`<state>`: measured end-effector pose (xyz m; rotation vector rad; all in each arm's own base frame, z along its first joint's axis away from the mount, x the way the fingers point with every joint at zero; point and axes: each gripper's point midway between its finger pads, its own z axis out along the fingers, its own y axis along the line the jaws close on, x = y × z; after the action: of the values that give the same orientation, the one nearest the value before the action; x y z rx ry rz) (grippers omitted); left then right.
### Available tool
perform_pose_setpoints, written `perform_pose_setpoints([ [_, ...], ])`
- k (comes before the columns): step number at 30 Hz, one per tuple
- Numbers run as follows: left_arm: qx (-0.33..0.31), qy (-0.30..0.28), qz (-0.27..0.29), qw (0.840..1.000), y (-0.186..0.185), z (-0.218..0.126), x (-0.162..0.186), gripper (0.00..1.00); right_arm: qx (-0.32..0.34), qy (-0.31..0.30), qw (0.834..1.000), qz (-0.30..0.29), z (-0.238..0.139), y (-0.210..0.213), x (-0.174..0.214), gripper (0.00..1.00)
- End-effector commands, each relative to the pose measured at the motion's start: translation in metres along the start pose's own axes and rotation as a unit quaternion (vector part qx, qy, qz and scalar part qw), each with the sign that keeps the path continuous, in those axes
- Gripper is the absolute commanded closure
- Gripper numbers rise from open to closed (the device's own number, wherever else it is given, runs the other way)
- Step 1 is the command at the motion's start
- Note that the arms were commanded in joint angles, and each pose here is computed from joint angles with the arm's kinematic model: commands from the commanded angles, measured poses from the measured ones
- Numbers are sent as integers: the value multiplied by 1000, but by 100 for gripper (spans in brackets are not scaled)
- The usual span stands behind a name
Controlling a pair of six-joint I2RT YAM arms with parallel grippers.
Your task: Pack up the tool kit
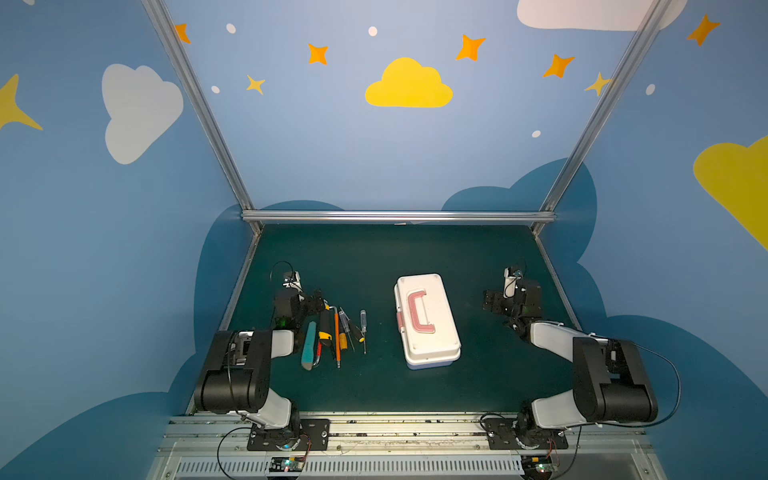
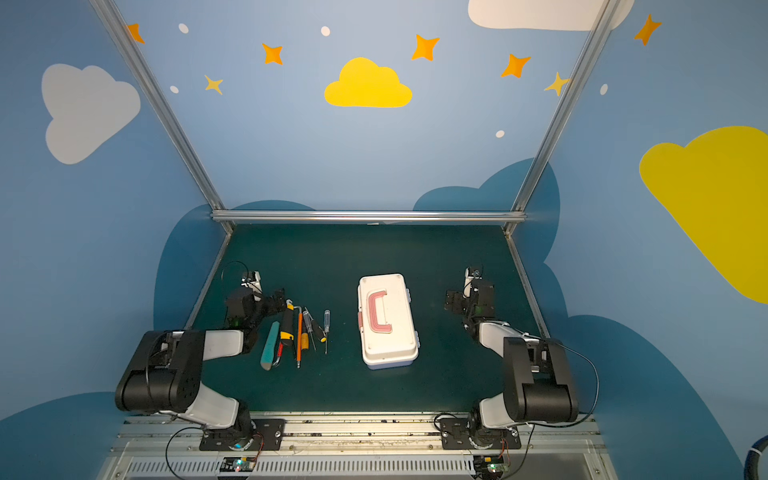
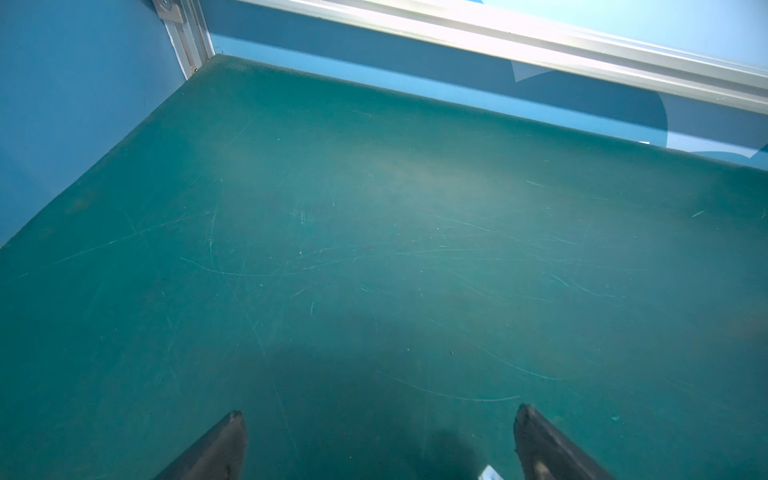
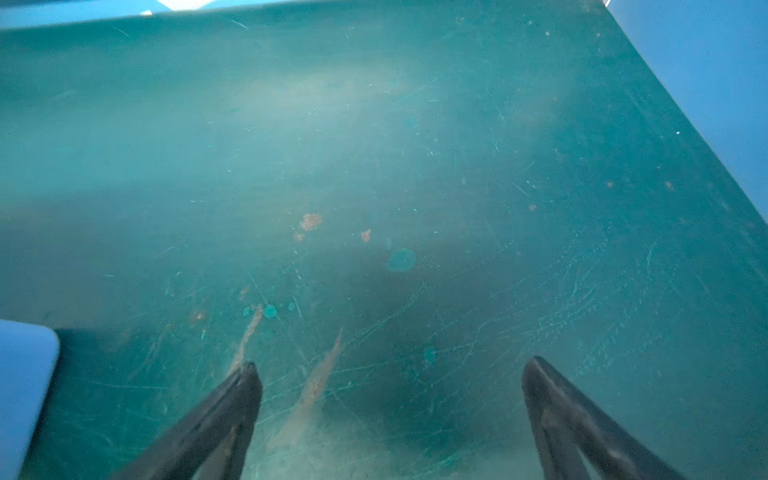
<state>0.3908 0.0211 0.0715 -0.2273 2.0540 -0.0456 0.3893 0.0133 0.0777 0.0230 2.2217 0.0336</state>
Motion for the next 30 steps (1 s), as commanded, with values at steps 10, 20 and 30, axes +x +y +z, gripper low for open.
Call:
perform_pose_setpoints([
  [10,57,118,-106,986,-67,-34,-53,0,-153,153,973,77,-87,86,-51,28],
  [20,247,208,-125,938,-171,-99,35,0,-340,253,904,-53,-198,218,-9,39],
  [30,289,201,-106,930,-188,-111,54,0,-369,275,882,-100,-203,279,17,41],
])
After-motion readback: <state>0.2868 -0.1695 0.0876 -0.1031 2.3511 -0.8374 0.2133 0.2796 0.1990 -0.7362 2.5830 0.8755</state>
